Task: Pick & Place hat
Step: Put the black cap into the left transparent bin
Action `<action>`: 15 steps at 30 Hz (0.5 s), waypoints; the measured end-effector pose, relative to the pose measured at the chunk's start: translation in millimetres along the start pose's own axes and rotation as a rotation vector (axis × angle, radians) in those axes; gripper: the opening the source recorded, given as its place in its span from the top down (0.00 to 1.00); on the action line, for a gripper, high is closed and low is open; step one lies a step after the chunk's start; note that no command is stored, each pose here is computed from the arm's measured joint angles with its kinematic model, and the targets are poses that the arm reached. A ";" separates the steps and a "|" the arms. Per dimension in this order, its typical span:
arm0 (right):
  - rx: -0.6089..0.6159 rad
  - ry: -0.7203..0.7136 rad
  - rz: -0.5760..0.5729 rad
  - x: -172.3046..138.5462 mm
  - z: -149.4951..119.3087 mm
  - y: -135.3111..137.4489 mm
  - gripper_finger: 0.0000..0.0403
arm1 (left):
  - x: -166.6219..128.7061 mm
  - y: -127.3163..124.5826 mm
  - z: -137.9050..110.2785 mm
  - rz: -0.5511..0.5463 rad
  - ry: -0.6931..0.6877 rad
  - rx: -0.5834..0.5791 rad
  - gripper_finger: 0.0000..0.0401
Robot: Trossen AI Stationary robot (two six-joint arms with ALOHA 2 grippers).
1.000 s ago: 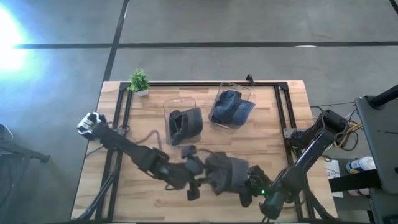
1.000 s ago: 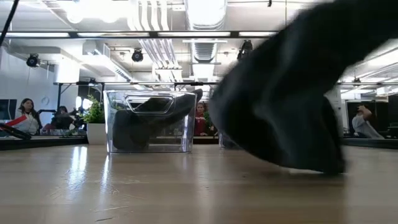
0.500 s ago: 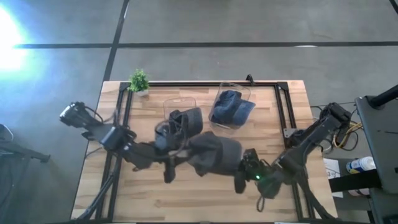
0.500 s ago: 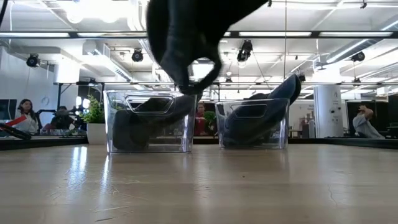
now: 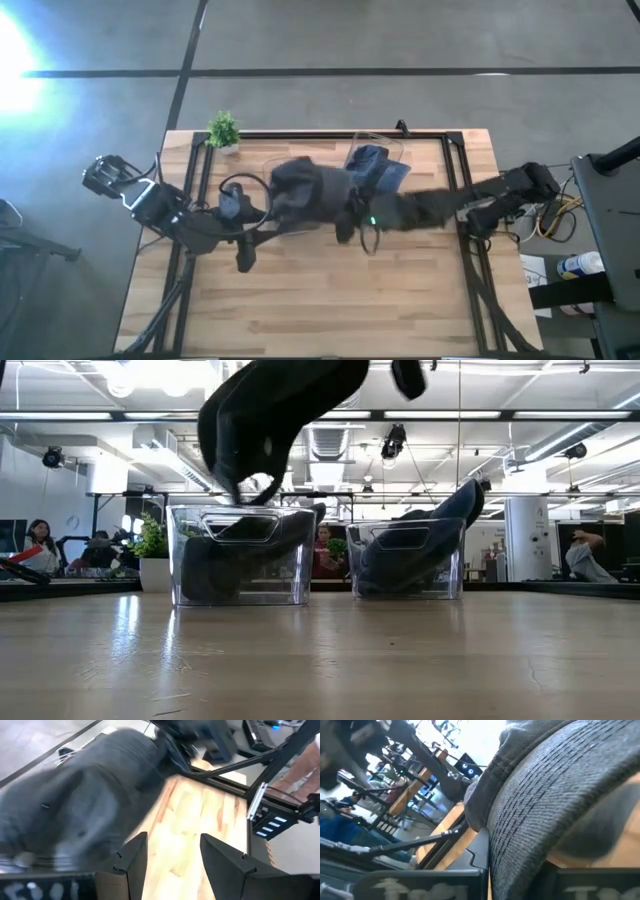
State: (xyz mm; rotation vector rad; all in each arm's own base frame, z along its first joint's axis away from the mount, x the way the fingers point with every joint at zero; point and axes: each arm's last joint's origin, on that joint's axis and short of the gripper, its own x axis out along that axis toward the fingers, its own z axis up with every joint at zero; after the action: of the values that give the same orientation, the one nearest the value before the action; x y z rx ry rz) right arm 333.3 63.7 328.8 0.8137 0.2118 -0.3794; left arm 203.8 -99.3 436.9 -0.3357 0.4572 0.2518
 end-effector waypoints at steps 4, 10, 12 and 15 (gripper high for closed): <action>-0.009 0.083 -0.030 26.4 18.2 -20.3 0.97 | 1.2 3.3 -4.5 0.033 0.003 0.015 0.56; 0.017 0.243 -0.115 75.2 24.6 -52.3 0.97 | 6.7 9.5 -13.0 0.107 -0.018 0.027 0.56; 0.011 0.266 -0.138 89.0 26.1 -57.3 0.97 | 7.2 12.3 -13.7 0.117 -0.023 0.013 0.56; 0.010 0.305 -0.202 107.8 27.3 -64.1 0.97 | 6.9 15.8 -14.8 0.121 -0.028 -0.006 0.56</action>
State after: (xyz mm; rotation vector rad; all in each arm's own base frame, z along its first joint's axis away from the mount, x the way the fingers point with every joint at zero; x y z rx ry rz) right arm 406.6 -23.4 269.2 0.8604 0.5800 -0.4454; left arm 199.2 -89.2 417.1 -0.3107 0.4496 0.3751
